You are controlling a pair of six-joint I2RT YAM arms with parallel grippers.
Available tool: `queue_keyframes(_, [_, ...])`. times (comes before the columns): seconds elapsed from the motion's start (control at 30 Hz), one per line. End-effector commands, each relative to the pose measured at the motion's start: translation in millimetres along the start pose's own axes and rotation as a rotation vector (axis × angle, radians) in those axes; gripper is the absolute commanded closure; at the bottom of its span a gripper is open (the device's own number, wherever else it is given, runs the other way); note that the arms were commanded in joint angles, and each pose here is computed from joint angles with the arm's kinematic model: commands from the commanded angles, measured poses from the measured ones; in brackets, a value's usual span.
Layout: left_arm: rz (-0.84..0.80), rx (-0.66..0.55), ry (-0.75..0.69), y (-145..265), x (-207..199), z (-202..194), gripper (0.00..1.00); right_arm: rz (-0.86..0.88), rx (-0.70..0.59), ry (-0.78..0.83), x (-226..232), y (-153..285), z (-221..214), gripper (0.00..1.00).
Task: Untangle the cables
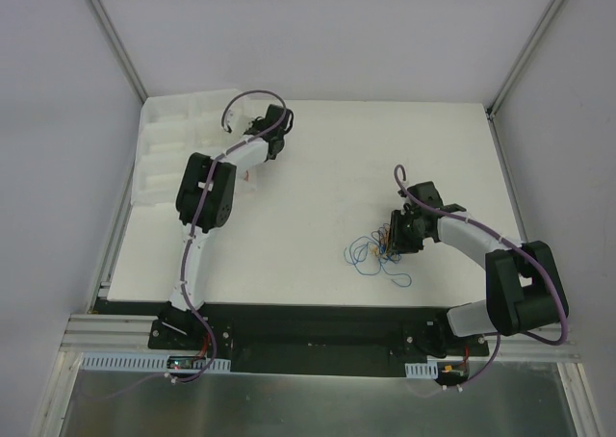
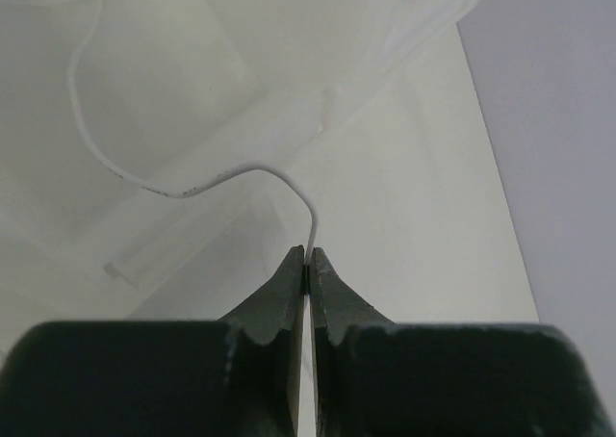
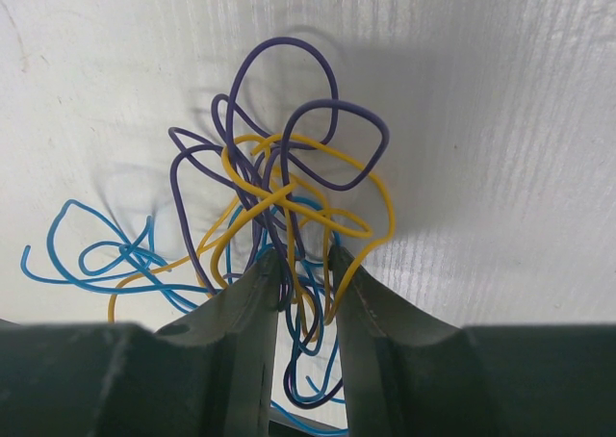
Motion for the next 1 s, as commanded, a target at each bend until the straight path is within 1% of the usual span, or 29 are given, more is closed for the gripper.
queue_keyframes(0.0, [-0.086, -0.097, -0.053, 41, -41, 55, 1.0, -0.054, 0.058, 0.011, -7, -3, -10, 0.68])
queue_keyframes(0.17, [-0.087, -0.139, -0.108, 58, -38, 80, 1.0, -0.054, 0.059, 0.011, -6, -3, -10, 0.69])
queue_keyframes(0.3, [-0.063, -0.123, -0.123, 58, -23, 97, 1.0, -0.054, 0.061, 0.011, -6, -3, -10, 0.69])
queue_keyframes(0.4, [-0.04, -0.111, -0.102, 57, -9, 111, 1.0, -0.054, 0.058, 0.011, -6, -3, -9, 0.69])
queue_keyframes(0.47, [-0.025, -0.087, -0.089, 51, 0, 122, 1.0, -0.054, 0.059, 0.01, -6, -3, -9, 0.68])
queue_keyframes(0.67, [0.019, -0.015, -0.067, 28, 22, 135, 1.0, -0.055, 0.057, 0.01, -7, -3, -9, 0.68])
queue_keyframes(0.77, [0.02, 0.024, -0.098, 14, 24, 136, 1.0, -0.056, 0.06, 0.009, -7, -3, -9, 0.68])
queue_keyframes(0.93, [0.024, 0.05, -0.105, 0, 26, 141, 1.0, -0.054, 0.06, 0.013, -6, -3, -9, 0.68])
queue_keyframes(0.97, [0.02, 0.056, -0.108, -1, 24, 143, 0.98, -0.054, 0.061, 0.012, -6, -3, -9, 0.68])
Point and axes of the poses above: each gripper's point midway between its finger pads, its own y axis back along the fingers, its own x axis along the line the jaws close on, z = x × y, the point moved 9 cm from there along y, back along the fingers
